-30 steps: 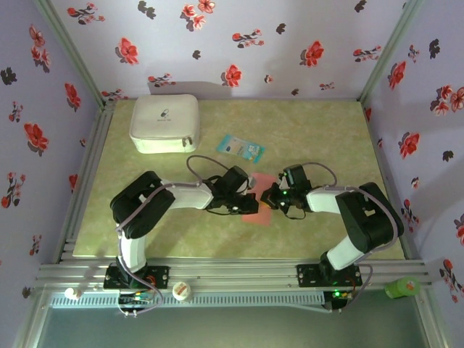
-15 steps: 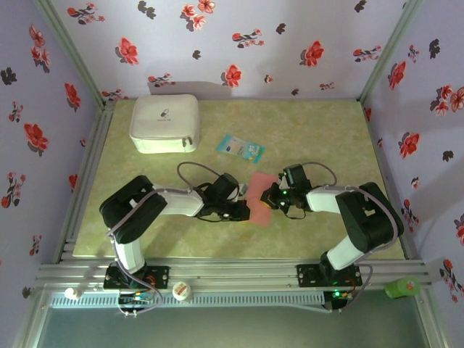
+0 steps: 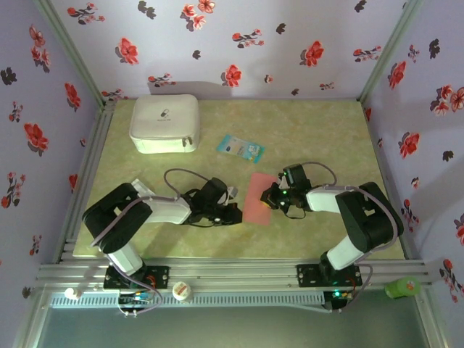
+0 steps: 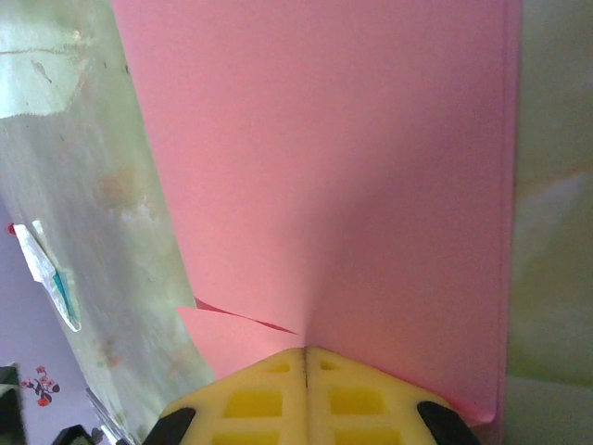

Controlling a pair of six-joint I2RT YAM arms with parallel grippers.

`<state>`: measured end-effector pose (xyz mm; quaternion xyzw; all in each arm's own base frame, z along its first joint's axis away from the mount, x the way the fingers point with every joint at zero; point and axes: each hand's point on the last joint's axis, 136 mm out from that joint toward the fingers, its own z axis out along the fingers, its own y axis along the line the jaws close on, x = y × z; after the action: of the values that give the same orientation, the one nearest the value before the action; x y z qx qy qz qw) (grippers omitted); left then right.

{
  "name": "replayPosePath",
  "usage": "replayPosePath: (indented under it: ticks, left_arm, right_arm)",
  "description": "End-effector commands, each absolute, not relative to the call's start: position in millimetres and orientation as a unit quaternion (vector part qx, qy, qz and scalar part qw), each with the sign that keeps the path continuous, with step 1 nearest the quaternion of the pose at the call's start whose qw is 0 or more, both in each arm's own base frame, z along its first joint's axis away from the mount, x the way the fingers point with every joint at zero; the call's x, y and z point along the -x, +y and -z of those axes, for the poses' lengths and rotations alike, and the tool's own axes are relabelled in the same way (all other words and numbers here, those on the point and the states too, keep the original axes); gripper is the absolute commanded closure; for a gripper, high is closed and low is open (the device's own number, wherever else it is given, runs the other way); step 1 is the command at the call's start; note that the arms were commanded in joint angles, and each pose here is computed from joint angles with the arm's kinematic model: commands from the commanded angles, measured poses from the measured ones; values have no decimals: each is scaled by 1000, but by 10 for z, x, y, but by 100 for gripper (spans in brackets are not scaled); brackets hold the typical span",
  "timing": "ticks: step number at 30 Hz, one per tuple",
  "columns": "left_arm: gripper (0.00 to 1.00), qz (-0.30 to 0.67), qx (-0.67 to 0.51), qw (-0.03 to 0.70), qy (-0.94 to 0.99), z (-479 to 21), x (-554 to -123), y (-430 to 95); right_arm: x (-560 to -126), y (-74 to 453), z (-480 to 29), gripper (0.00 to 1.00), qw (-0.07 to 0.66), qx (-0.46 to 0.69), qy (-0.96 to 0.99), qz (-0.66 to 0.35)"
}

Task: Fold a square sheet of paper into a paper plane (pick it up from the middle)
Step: Fold the triangle a second time at the center of the table.

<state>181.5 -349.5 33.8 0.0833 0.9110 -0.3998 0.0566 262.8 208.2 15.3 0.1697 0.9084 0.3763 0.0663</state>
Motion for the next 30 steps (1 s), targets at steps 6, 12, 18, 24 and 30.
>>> replayPosePath:
  ticks: [6,12,18,24,30]
  left_arm:
    - [94,406,-107,70,905,-478,-2110,-3752]
    - [94,387,-120,59,912,-317,-2183,-3843]
    - [97,353,-120,33,927,-49,-2116,-3749]
    - [97,332,-116,16,936,129,-2002,-3613]
    - [98,331,-112,14,937,167,-1994,-3608]
  right_arm:
    - [-2542,1852,37,100,59,-195,928,-312]
    - [-2552,1865,16,100,60,-194,927,-316]
    - [-2606,1945,-89,100,64,-189,919,-340]
    - [-2620,2050,-340,100,75,-165,908,-378]
    - [-2490,2294,-406,100,50,-136,898,-416]
